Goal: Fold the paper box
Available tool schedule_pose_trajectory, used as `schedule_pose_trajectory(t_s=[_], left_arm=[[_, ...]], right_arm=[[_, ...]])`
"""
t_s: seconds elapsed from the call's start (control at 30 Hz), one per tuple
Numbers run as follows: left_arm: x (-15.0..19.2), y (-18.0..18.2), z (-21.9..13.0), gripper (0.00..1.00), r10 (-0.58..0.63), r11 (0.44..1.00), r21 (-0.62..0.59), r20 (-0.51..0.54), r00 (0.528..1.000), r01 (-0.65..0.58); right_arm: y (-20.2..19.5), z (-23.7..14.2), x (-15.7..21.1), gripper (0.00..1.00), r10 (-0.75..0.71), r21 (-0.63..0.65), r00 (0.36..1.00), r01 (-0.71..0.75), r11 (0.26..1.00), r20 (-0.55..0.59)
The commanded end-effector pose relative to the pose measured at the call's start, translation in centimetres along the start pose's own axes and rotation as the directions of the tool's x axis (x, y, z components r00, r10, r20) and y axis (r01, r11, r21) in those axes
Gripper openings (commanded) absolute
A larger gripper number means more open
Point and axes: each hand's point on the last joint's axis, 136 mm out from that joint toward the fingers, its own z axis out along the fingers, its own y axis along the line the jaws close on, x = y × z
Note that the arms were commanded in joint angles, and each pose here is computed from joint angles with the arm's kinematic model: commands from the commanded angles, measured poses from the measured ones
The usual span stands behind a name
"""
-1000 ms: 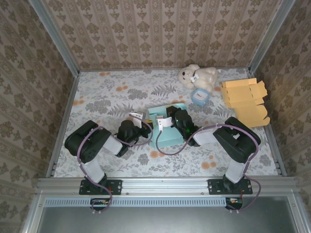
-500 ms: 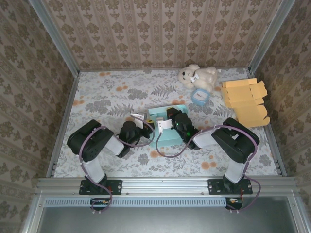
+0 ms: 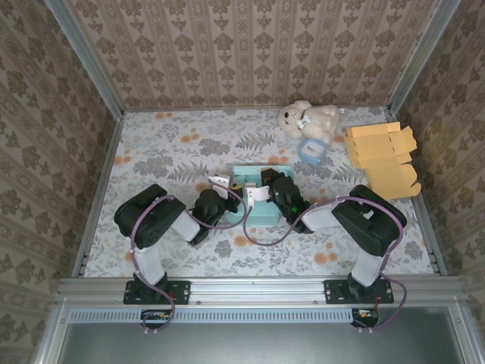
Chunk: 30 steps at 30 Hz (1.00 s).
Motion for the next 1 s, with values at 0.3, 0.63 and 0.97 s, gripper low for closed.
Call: schedule_pose_trajectory(t_s=[0.3, 0.63, 0.97], left_arm=[[-3.8, -2.3, 0.0, 0.29, 0.100, 0.992, 0.069, 0.124, 0.987, -0.109], [-4.2, -2.5, -0.7, 0.33, 0.112, 0.987, 0.101, 0.131, 0.985, -0.126], [-5.0, -0.8, -0.3, 0.47, 0.108, 0.992, 0.055, 0.144, 0.984, -0.116]], right_arm=[[5.8, -1.2, -1.1, 0.00, -0.017, -0.213, 0.998, 0.031, 0.976, 0.066], [6.7, -0.9, -0.6, 0.00, -0.016, -0.227, 0.999, 0.027, 0.974, 0.047], [7.0, -0.9, -0.6, 0.00, -0.012, -0.235, 0.998, 0.025, 0.972, 0.054]])
